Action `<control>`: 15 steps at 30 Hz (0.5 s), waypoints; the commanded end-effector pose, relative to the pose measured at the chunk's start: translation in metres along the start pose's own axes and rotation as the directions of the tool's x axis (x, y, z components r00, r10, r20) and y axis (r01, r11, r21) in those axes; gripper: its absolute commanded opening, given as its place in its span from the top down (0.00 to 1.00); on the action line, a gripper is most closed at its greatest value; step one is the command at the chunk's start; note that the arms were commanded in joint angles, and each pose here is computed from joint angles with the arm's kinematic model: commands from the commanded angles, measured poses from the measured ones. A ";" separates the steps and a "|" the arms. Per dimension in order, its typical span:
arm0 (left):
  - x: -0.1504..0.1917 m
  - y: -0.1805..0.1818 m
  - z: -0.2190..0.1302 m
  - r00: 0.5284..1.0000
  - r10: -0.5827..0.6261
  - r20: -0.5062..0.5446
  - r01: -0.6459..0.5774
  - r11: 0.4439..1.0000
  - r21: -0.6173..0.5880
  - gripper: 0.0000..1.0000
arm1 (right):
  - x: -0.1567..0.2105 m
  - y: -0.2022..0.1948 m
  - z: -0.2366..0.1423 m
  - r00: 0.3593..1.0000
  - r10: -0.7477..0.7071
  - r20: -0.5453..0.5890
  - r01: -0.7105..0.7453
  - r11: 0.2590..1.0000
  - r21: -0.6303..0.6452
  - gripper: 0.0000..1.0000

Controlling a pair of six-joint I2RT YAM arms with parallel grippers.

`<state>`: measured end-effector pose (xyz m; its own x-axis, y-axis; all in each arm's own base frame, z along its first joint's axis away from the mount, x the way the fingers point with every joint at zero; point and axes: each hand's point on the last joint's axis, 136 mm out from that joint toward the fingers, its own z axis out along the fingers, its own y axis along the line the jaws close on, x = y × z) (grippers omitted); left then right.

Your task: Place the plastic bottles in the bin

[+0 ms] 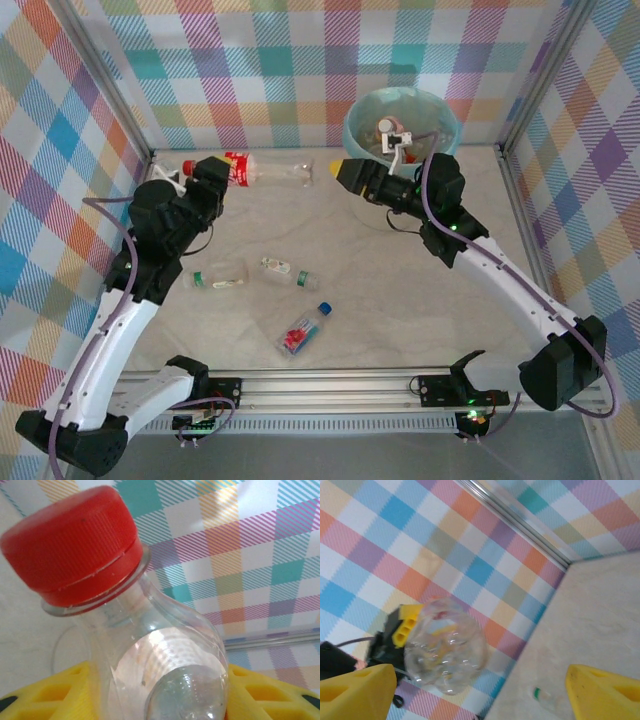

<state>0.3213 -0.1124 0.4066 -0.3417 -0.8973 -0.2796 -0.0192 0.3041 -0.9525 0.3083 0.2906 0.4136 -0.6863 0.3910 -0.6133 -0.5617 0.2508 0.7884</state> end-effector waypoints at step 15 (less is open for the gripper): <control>0.040 -0.057 0.015 0.969 -0.232 -0.085 0.244 0.956 0.161 0.50 | -0.030 0.075 0.038 0.956 -0.122 0.265 0.146 0.987 -0.072 0.08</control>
<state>0.3266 -0.1714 0.4315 -0.4226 -0.9026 -0.0821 0.0102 0.0858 -0.9963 0.2976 0.3405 0.4656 -0.5648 0.5019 -0.6551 -0.6487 0.2207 0.7284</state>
